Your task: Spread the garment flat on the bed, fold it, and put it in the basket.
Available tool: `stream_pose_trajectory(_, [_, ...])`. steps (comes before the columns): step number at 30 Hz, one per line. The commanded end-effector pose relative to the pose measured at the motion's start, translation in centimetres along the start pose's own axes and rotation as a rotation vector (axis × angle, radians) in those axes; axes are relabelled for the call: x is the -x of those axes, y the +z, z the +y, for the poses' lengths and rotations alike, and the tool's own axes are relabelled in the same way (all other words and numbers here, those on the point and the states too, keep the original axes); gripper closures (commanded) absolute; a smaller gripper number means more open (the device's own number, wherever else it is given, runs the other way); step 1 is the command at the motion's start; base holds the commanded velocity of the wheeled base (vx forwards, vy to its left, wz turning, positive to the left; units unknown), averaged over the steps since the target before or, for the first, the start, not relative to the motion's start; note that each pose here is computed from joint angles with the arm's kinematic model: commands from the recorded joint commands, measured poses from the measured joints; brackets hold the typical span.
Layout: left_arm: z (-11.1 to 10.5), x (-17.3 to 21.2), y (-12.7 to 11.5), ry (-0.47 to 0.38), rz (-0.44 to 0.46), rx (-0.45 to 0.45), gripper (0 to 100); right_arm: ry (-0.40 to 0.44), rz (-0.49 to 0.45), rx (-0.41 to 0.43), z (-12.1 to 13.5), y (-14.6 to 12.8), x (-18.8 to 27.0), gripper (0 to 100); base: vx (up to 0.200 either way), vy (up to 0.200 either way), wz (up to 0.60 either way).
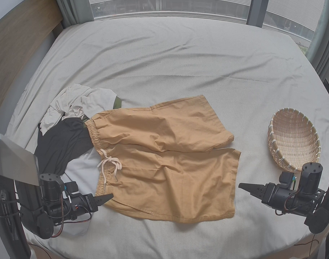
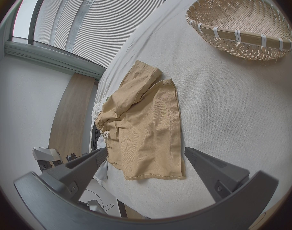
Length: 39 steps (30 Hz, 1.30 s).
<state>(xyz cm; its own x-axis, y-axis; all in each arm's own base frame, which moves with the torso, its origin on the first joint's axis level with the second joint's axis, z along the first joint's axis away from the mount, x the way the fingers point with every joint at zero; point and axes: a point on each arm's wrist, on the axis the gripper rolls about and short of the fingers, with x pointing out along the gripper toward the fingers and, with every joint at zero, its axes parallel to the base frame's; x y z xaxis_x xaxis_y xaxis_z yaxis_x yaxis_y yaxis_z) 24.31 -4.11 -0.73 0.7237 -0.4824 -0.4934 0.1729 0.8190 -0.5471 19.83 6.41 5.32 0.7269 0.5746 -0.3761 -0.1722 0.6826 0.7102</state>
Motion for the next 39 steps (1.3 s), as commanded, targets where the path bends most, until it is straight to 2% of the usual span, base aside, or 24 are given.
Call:
stream_pose_trajectory(1, [0.1, -0.1, 0.0, 0.000, -0.001, 0.000, 100, -0.018, 0.022, -0.011, -0.2, -0.4, 0.2, 0, 0.000, 0.000, 0.00])
stream_pose_trajectory(7, [0.3, 0.0, 0.1, 0.007, -0.004, 0.005, 100, -0.040, 0.058, -0.010, -0.7, -1.0, -0.3, 0, 0.000, 0.000, 0.00])
stream_pose_trajectory(13, [0.1, 0.1, 0.3, 0.004, -0.015, 0.001, 100, -0.137, 0.129, 0.033, -2.2, -2.5, -1.6, 0, 0.000, 0.000, 0.00])
stream_pose_trajectory(14, [0.0, 0.1, 0.3, 0.000, -0.015, -0.001, 100, -0.187, 0.171, 0.060, -2.8, -3.6, -2.4, 0, 0.000, 0.000, 0.00])
stream_pose_trajectory(17, [0.0, 0.2, 0.3, -0.001, -0.015, -0.003, 100, -0.215, 0.221, 0.076, -3.0, -4.9, -3.2, 0, 0.000, 0.000, 0.00])
stream_pose_trajectory(20, [-0.1, 0.1, 0.4, -0.003, -0.020, -0.007, 100, -0.204, 0.252, 0.095, -3.0, -5.9, -3.9, 0, 0.000, 0.000, 0.00])
stream_pose_trajectory(26, [-0.3, 0.3, 0.6, -0.011, -0.034, -0.017, 100, -0.242, 0.272, 0.099, -3.6, -6.8, -4.4, 0, 0.000, 0.000, 0.00])
stream_pose_trajectory(37, [-0.4, 0.4, 0.6, -0.011, -0.034, -0.021, 100, -0.195, 0.210, 0.116, -3.1, -5.8, -5.8, 0, 0.000, 0.000, 0.00])
stream_pose_trajectory(38, [-0.4, 0.4, 0.6, -0.010, -0.032, -0.020, 100, -0.192, 0.204, 0.116, -3.1, -5.7, -5.8, 100, 0.000, 0.000, 0.00])
stream_pose_trajectory(39, [-0.4, 0.4, 0.6, -0.010, -0.032, -0.020, 100, -0.190, 0.202, 0.117, -3.1, -5.7, -5.9, 100, 0.000, 0.000, 0.00])
